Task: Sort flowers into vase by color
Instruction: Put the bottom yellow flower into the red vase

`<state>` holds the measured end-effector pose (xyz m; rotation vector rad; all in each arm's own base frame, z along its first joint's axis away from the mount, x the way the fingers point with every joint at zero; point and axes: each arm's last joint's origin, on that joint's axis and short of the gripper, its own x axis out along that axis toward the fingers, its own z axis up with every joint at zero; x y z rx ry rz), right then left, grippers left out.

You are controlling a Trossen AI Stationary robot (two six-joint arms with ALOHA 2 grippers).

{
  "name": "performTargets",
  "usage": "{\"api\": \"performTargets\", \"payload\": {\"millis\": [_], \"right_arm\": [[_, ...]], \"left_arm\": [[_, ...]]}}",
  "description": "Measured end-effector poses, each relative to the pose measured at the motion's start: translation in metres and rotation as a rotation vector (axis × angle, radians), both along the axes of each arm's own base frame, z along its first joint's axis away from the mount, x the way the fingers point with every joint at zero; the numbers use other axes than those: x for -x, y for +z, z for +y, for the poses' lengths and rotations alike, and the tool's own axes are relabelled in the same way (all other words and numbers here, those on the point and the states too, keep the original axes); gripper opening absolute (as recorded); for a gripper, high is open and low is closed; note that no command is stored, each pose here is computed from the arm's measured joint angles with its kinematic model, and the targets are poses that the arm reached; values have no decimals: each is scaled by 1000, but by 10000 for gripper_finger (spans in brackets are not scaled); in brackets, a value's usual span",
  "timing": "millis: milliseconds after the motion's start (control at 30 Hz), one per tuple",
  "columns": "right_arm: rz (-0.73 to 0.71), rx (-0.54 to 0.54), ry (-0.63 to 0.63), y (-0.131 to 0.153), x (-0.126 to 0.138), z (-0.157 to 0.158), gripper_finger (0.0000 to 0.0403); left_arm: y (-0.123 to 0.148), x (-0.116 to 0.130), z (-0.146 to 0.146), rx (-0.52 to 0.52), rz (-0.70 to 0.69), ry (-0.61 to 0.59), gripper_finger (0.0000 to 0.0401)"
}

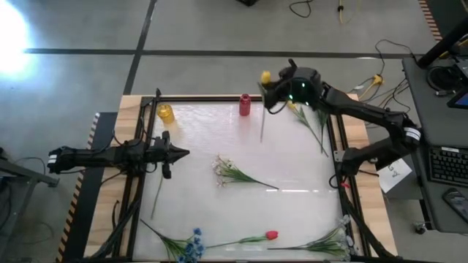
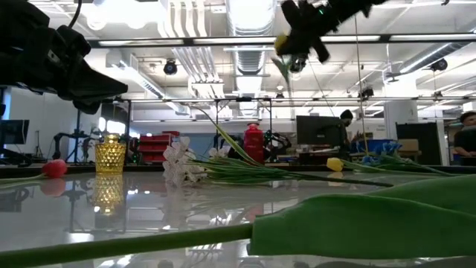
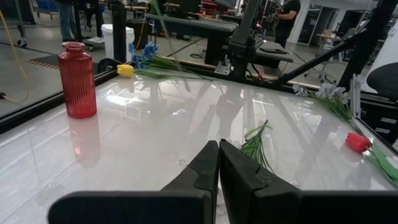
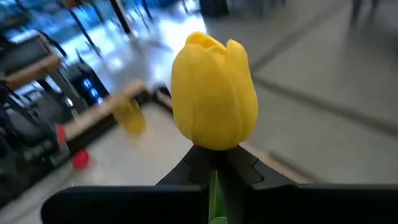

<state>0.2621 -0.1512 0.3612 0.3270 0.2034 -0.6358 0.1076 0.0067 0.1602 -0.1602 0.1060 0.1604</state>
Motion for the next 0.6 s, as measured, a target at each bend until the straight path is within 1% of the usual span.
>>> {"api": "performTargets", "payload": {"millis": [67,200,300,400,467,600], "right_arm": [[-16,82,7,17,-9,-5,11],[1,252,-32,39,-27,-18,11],[-24,352,-48,48,-43,-28,11],[-46,411,-52,49,-58,-37,11],[-42,422,-52,48,-66,-42,11],[-43,424,-52,48,-74,-46,11]], "left_arm": [[0,0,0,0,0,0,0],[0,0,0,0,0,0,0],[0,0,0,0,-3,0,0],[3,0,0,13,-34,1,0],[6,-1,0,83,-77,7,0],[14,-1,0,284,-192,12,0]]}}
